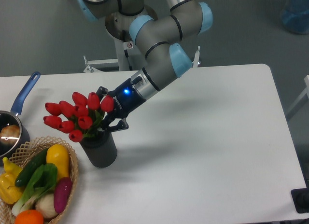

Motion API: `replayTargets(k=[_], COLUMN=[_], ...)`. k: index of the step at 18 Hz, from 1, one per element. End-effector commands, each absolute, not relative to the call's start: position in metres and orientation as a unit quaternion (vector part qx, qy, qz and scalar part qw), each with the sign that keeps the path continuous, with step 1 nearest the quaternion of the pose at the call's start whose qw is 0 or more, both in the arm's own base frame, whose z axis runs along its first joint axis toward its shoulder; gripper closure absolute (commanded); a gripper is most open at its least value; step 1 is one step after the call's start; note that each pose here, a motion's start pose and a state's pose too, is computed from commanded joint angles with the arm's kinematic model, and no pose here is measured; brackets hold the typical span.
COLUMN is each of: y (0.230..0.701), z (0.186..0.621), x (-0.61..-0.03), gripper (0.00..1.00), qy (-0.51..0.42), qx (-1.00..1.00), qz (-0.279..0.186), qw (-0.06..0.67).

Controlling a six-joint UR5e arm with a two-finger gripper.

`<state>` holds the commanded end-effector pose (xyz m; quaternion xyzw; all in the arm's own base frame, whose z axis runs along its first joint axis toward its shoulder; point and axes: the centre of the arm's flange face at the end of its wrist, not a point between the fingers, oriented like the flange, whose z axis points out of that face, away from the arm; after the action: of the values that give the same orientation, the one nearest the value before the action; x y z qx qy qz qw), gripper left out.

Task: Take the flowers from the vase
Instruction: 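Lift the gripped tulip bunch straight up out of the vase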

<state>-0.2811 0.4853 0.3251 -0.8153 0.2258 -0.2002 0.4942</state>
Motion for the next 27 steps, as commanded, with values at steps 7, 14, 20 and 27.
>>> replayTargets(k=[7, 14, 20, 27], y=[0.479, 0.47, 0.463, 0.461], z=[0.348, 0.37, 0.39, 0.407], x=[-0.283, -0.283, -0.288, -0.289], gripper=[0.58, 0.59, 0.59, 0.59], qy=[0.205, 0.179, 0.149, 0.137], qx=[-0.819, -0.823, -0.801, -0.796], qz=[-0.197, -0.198, -0.214, -0.216], qw=[0.498, 0.502, 0.539, 0.548])
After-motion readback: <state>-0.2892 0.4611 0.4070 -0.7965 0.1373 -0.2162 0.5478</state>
